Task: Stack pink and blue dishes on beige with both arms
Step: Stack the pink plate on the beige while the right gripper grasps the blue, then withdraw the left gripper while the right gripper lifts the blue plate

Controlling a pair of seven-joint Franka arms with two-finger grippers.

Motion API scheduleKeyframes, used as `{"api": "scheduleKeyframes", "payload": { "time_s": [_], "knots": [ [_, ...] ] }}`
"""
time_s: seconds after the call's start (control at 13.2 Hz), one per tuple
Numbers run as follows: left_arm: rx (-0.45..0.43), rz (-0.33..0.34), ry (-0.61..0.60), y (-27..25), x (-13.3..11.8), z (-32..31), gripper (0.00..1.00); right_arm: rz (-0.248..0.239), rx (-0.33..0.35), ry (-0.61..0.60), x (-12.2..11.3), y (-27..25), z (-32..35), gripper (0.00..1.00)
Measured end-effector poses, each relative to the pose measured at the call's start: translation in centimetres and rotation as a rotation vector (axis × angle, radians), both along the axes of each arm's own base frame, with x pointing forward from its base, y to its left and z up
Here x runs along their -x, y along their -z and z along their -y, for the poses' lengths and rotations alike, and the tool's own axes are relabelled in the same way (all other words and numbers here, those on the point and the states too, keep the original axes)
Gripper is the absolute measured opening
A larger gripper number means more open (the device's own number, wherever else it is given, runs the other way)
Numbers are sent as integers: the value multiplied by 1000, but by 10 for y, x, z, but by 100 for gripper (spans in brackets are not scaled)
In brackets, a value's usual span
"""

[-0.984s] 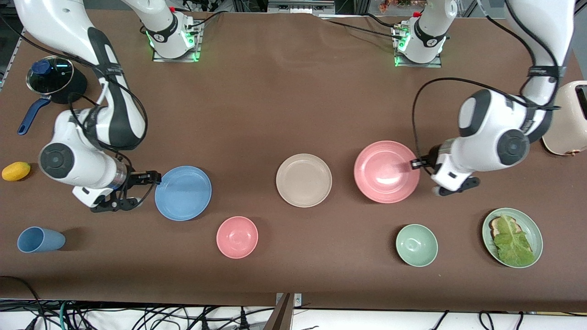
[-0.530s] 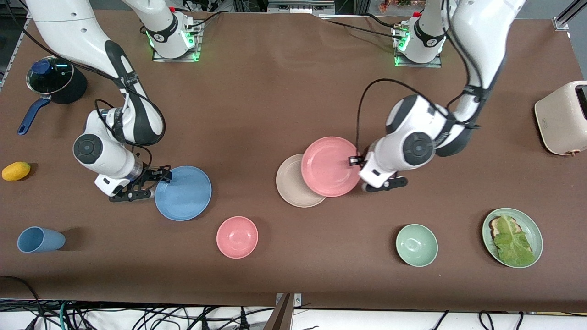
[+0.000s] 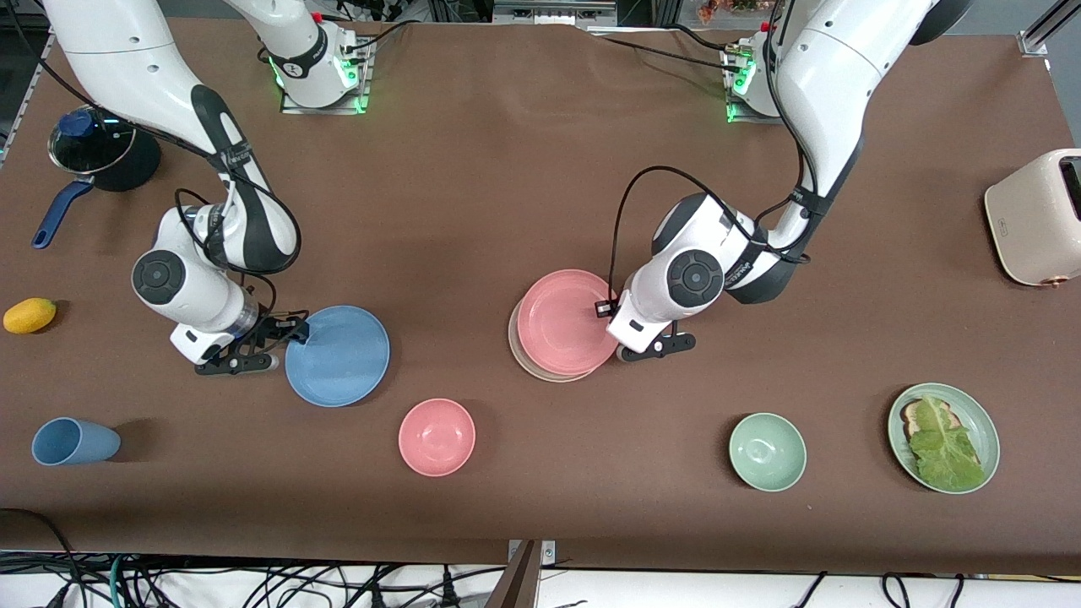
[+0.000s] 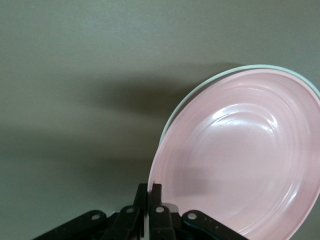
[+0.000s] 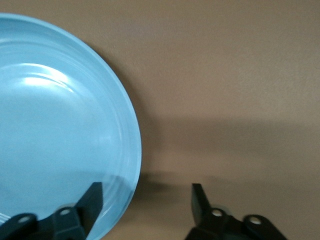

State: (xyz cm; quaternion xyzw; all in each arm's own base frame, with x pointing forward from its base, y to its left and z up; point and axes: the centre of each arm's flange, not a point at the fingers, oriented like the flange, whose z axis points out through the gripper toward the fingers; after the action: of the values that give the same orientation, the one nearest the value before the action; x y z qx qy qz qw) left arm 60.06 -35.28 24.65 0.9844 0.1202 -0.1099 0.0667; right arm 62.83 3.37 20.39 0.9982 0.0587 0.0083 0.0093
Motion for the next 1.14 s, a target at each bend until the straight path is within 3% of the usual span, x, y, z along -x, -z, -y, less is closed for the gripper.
{"api": "scheduleKeyframes", "payload": {
  "time_s": [0.15, 0.23, 0.3, 0.38, 0.45, 0.68, 0.76, 1.14],
  "knots": [
    [-5, 6, -15, 2, -4, 1, 11, 6, 0, -1, -4, 0, -1, 70],
    [-7, 11, -22, 1, -7, -2, 22, 7, 0, -1, -7, 2, -1, 70],
    [-9, 17, -30, -1, -11, -5, 33, 8, 0, -2, -9, 3, -1, 59],
    [-8, 25, -37, -5, -15, -8, 44, 8, 0, -2, -10, 4, -1, 54],
    [-7, 35, -45, -9, -20, -12, 54, 7, 0, -2, -10, 6, -2, 54],
    [-23, 40, -79, -22, -34, -37, 85, 4, -2, 13, -9, 8, -5, 37],
    [-33, 31, -90, -27, -38, -50, 97, 2, -2, 22, -9, 8, -9, 37],
    [-58, -22, -43, -49, -58, -137, 100, -7, -4, 28, -10, 2, -23, 7]
  ]
}}
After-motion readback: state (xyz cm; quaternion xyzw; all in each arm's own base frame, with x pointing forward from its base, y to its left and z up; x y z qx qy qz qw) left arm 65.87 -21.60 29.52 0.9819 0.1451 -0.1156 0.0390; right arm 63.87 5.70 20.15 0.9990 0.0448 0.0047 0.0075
